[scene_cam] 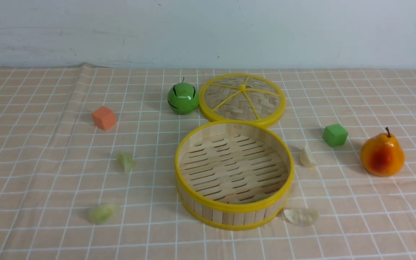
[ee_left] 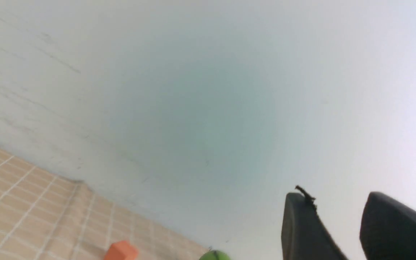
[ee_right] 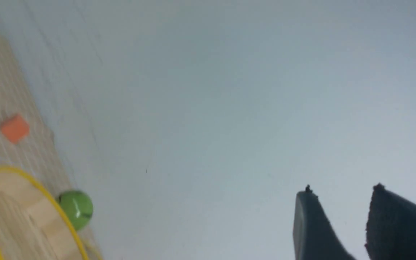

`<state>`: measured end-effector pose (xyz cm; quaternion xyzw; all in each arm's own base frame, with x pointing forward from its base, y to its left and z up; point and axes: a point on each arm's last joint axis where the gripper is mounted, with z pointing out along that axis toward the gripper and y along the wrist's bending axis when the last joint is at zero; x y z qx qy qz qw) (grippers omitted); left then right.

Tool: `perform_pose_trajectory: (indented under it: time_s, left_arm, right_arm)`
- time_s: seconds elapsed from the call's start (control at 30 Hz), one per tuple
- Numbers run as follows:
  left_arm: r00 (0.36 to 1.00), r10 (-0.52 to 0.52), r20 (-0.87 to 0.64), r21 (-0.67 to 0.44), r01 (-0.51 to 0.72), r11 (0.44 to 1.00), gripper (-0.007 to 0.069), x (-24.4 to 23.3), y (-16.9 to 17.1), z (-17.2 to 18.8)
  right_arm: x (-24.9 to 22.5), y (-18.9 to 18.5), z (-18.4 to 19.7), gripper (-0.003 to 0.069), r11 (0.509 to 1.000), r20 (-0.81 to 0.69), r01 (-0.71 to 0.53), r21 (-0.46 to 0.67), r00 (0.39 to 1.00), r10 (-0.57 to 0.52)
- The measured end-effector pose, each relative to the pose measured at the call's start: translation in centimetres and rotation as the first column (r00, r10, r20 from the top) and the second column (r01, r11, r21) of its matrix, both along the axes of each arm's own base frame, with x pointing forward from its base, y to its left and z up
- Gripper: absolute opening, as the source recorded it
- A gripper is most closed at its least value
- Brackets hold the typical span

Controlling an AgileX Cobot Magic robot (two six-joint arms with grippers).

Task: Put the dumplings into the steamer on the table with the brown tablecloth.
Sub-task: 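Reach for and grasp a dumpling on the table with the left gripper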

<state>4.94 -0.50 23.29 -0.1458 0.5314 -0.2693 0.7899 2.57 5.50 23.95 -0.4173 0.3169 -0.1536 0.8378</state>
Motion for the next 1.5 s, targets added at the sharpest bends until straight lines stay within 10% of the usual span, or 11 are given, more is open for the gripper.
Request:
perform_pose_trajectory:
  time_s: [0.17, 0.3, 0.37, 0.57, 0.67, 1.0, 1.2, 1.23, 1.27, 1.37, 1.5]
  left_arm:
    - [0.988, -0.079, 0.136, -0.111, 0.094, 0.989, 0.0238, -0.6, -0.2, 1.1]
    - [0.988, -0.064, 0.143, -0.066, 0.074, 0.995, 0.0238, -0.7, -0.3, 1.6]
    - [0.993, -0.017, 0.115, -0.003, 0.018, 1.0, 0.0238, -0.9, -0.1, 3.3]
    - [0.973, 0.13, -0.193, 0.201, -0.09, 0.975, 0.0238, 1.5, 0.5, 7.3]
    - [0.901, 0.184, -0.393, 0.252, -0.086, 0.964, 0.0238, 3.9, 0.9, 7.4]
    - [0.724, 0.153, -0.673, 0.179, -0.042, 0.983, 0.0238, 9.1, 0.9, 4.2]
    - [0.543, 0.087, -0.835, 0.05, -0.082, 0.995, 0.0188, 12.1, 0.8, 1.4]
    - [0.539, 0.087, -0.838, 0.051, -0.082, 0.995, 0.0188, 12.0, 0.8, 1.3]
    - [0.472, 0.062, -0.88, 0.022, -0.091, 0.996, 0.0118, 12.8, 0.6, 0.9]
    - [0.336, 0.054, -0.94, 0.058, 0.002, 0.998, -0.0007, 14.0, -0.4, 0.5]
    - [0.176, -0.013, -0.984, 0.019, 0.177, 0.984, -0.0014, 15.8, -2.7, 0.7]
  right_arm:
    - [0.4, -1.0, 0.7, 0.0239, 0.978, -0.059, 0.025, 0.206, 0.998, -0.013]
    - [1.1, -2.9, 1.0, 0.0231, 0.863, -0.187, 0.107, 0.494, 0.982, -0.015]
    - [1.6, -4.5, 0.9, 0.0198, 0.672, -0.268, 0.164, 0.723, 0.962, 0.054]
    - [1.9, -6.6, 1.1, 0.0002, 0.238, -0.271, 0.213, 0.948, 0.931, 0.245]
    - [2.4, -6.8, 1.6, -0.0012, 0.184, -0.326, 0.286, 0.941, 0.91, 0.255]
    - [6.0, -6.3, 4.0, -0.0003, 0.505, -0.663, 0.574, 0.645, 0.748, -0.002]
    - [10.9, -4.1, 1.0, -0.0003, 0.695, -0.975, 0.687, 0.212, 0.199, 0.1]
    - [10.9, -4.0, 1.1, -0.0003, 0.7, -0.976, 0.683, 0.209, 0.191, 0.105]
    - [12.1, -3.4, 0.3, -0.0003, 0.733, -0.99, 0.668, 0.124, 0.029, 0.141]
    - [14.0, -2.5, 0.4, -0.0003, 0.796, -0.965, 0.605, 0.031, -0.189, 0.182]
    - [16.6, -1.2, 1.4, -0.0003, 0.857, -0.932, 0.516, -0.005, -0.314, 0.184]
